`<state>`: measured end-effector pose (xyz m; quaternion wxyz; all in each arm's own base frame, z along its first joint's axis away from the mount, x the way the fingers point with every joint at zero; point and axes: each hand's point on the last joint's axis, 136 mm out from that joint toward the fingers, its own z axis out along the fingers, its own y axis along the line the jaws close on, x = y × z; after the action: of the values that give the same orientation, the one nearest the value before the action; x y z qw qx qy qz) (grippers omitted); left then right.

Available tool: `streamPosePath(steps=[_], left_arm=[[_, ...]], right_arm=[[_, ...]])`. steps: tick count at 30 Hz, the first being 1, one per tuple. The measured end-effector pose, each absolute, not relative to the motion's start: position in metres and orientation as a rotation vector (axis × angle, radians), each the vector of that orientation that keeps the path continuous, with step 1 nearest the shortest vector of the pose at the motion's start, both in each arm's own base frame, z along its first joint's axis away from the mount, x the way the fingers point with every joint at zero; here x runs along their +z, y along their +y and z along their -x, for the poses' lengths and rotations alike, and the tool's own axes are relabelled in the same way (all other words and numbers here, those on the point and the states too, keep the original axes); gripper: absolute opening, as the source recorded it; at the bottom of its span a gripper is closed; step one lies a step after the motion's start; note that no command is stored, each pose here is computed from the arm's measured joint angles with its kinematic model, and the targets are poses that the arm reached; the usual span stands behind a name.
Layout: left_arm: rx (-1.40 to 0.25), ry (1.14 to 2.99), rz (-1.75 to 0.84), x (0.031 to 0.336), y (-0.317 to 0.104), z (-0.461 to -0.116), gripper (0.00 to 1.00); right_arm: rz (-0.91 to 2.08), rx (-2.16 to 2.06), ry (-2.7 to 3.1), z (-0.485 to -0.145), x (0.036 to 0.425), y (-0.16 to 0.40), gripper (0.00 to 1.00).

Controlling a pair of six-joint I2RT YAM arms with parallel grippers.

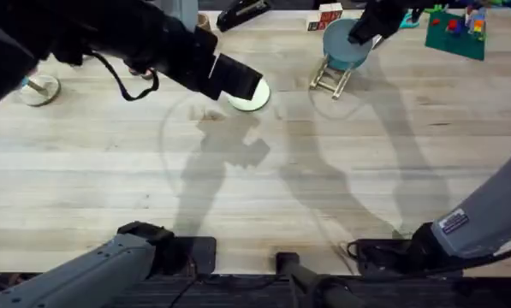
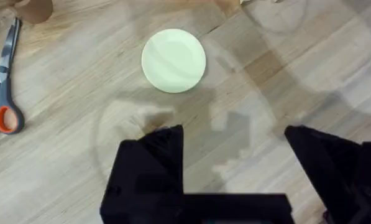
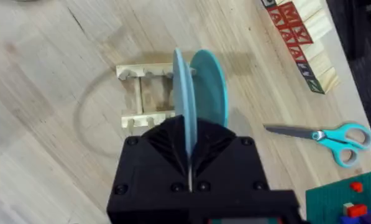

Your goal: Pick up the plates from the table one by one and place each into a slot on the dish rack.

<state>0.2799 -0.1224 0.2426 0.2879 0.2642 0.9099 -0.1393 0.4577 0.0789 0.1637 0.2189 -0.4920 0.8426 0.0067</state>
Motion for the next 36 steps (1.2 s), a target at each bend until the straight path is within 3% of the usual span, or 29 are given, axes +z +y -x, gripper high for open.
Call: streamPosePath(steps=[12, 32, 36], left_arm=[[-0.372, 2.432, -0.706, 0.242, -0.122, -0.279, 0.993], [-0.372, 2.432, -0.706, 0.242, -0.122, -0.279, 0.993], [-0.372, 2.432, -0.706, 0.242, -0.122, -0.279, 0.993]], right_arm=[[1.382, 0.055, 2.387, -0.459, 0.137, 0.078, 0.028], [1.383, 0.057, 2.389, -0.459, 0.137, 0.078, 0.031], [1.383, 0.057, 2.389, -0.459, 0.137, 0.078, 0.117]])
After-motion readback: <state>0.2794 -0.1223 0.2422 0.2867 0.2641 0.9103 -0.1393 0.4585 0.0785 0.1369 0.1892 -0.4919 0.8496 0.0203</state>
